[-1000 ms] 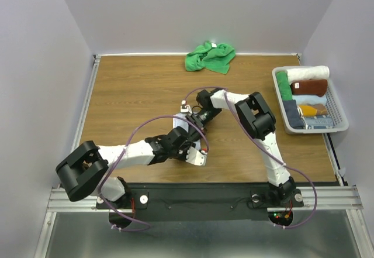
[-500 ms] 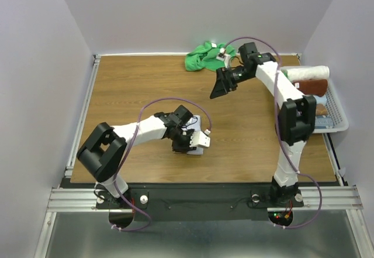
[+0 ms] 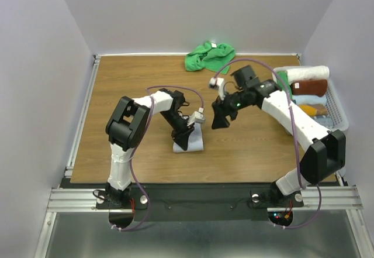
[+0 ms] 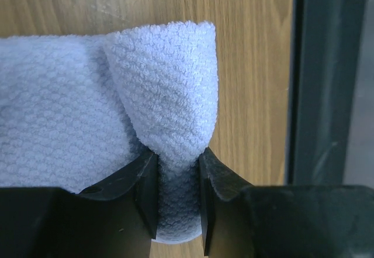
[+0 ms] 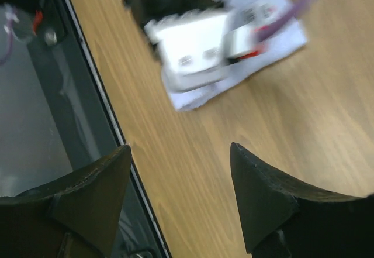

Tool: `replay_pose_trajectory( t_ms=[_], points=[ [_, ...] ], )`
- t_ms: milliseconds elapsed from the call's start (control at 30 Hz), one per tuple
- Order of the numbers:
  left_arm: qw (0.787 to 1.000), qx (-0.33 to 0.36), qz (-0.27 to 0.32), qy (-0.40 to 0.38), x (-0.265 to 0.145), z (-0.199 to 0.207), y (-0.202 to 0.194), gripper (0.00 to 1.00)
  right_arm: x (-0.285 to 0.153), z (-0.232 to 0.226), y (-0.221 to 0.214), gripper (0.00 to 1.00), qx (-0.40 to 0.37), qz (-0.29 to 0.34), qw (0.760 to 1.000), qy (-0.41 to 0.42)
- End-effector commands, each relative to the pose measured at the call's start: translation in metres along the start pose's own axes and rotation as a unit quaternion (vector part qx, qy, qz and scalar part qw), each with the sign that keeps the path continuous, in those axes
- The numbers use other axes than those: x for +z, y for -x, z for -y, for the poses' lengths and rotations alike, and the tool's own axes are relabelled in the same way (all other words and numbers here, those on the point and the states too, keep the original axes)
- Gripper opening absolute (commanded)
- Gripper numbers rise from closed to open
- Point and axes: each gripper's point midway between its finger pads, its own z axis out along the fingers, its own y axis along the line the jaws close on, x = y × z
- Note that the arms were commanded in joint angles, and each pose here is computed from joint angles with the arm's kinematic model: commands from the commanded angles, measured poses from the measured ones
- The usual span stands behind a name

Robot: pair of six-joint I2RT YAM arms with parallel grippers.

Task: Roll the towels
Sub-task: Roll the towel

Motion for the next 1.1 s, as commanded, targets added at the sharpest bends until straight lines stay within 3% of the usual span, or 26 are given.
replay_pose_trajectory(
  t_ms=[0, 167, 433, 633, 700, 733, 800, 933, 1067],
  points=[
    [0.997, -0.047, -0.034, -0.044, -0.001, -0.005, -0.030, 0.33, 0.029, -0.011, 0.005, 0.74, -0.112, -0.006, 0.991, -0.069],
    [0.995, -0.078, -0.028, -0.058, -0.004, -0.021, -0.035, 0.34, 0.084, -0.015, -0.018, 0.77, -0.190, -0.058, 0.974, -0.107],
    [0.994, -0.089, -0.033, -0.053, -0.004, -0.030, -0.036, 0.36, 0.144, -0.024, -0.030, 0.81, -0.327, -0.049, 0.936, -0.123],
    [0.994, -0.095, -0.027, -0.051, -0.007, -0.035, -0.038, 0.38, 0.182, -0.017, -0.050, 0.79, -0.344, -0.071, 0.930, -0.109],
    [0.993, -0.101, -0.020, -0.050, -0.009, -0.037, -0.039, 0.38, 0.188, -0.016, -0.055, 0.71, -0.346, -0.076, 0.929, -0.102],
    [0.993, -0.103, -0.015, -0.048, -0.011, -0.038, -0.038, 0.39, 0.192, -0.016, -0.059, 0.55, -0.344, -0.081, 0.931, -0.096],
    [0.993, -0.107, -0.002, -0.042, -0.018, -0.041, -0.037, 0.43, 0.194, -0.019, -0.066, 0.38, -0.337, -0.085, 0.934, -0.080],
    [0.995, -0.101, 0.016, -0.018, -0.031, -0.043, -0.035, 0.47, 0.199, -0.020, -0.086, 0.26, -0.321, -0.106, 0.939, -0.058],
    [0.995, -0.088, 0.040, 0.009, -0.048, -0.040, -0.027, 0.62, 0.198, -0.031, -0.097, 0.08, -0.304, -0.120, 0.945, -0.011]
  ],
)
